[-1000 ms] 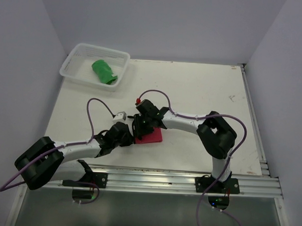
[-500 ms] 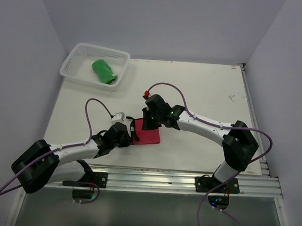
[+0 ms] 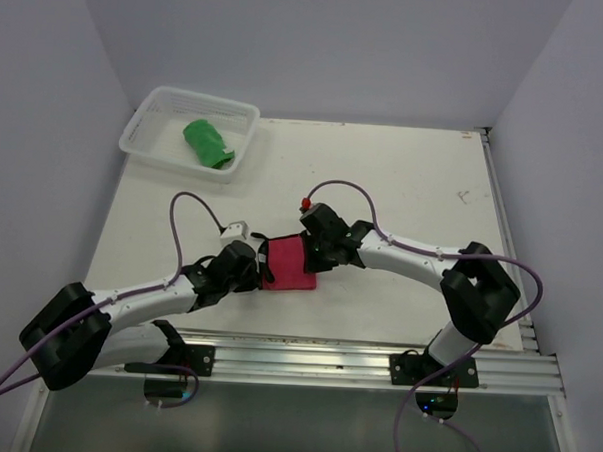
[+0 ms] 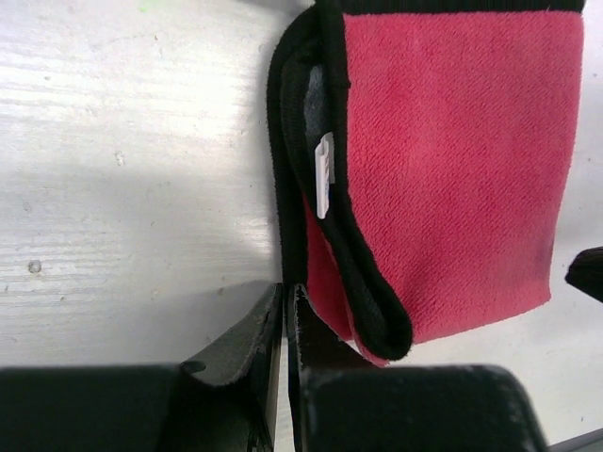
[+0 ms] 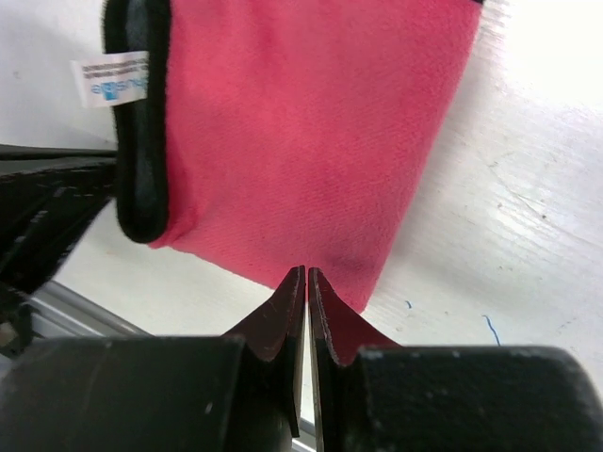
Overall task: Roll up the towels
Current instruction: Fold the towel
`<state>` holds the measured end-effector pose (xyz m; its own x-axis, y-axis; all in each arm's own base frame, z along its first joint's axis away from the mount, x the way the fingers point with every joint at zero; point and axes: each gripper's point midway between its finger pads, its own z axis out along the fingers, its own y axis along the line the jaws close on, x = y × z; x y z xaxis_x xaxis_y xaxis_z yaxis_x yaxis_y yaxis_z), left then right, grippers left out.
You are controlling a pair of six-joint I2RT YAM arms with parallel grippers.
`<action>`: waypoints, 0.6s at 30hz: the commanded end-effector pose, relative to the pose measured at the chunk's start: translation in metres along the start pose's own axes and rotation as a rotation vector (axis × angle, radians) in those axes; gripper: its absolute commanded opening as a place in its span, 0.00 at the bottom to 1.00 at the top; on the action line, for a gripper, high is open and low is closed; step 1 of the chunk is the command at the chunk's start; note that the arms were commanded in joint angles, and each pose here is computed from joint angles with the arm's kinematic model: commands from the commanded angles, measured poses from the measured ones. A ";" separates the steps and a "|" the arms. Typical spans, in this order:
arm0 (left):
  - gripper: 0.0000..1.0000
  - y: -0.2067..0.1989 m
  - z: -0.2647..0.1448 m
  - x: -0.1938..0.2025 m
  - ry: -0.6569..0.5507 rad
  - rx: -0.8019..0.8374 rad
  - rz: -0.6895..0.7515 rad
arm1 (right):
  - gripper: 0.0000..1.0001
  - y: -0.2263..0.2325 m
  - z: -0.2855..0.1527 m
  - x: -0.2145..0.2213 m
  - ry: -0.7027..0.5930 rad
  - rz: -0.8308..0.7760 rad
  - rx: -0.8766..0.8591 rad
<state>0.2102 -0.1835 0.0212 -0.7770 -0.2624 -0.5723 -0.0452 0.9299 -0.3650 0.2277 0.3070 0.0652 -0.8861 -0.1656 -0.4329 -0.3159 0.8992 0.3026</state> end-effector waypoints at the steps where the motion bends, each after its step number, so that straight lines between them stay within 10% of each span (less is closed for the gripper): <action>1: 0.11 -0.008 -0.011 -0.025 -0.070 -0.009 0.018 | 0.08 -0.009 0.007 0.004 -0.009 -0.013 0.032; 18: 0.28 -0.063 -0.027 -0.072 -0.179 0.159 0.065 | 0.07 -0.020 0.042 0.027 0.042 -0.002 0.036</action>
<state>0.2373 -0.1966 0.0798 -0.7012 -0.2551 -0.6658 0.0255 0.9242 -0.3810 0.2234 0.3004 0.0183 -0.9009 -0.1831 -0.3935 -0.3031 0.9143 0.2686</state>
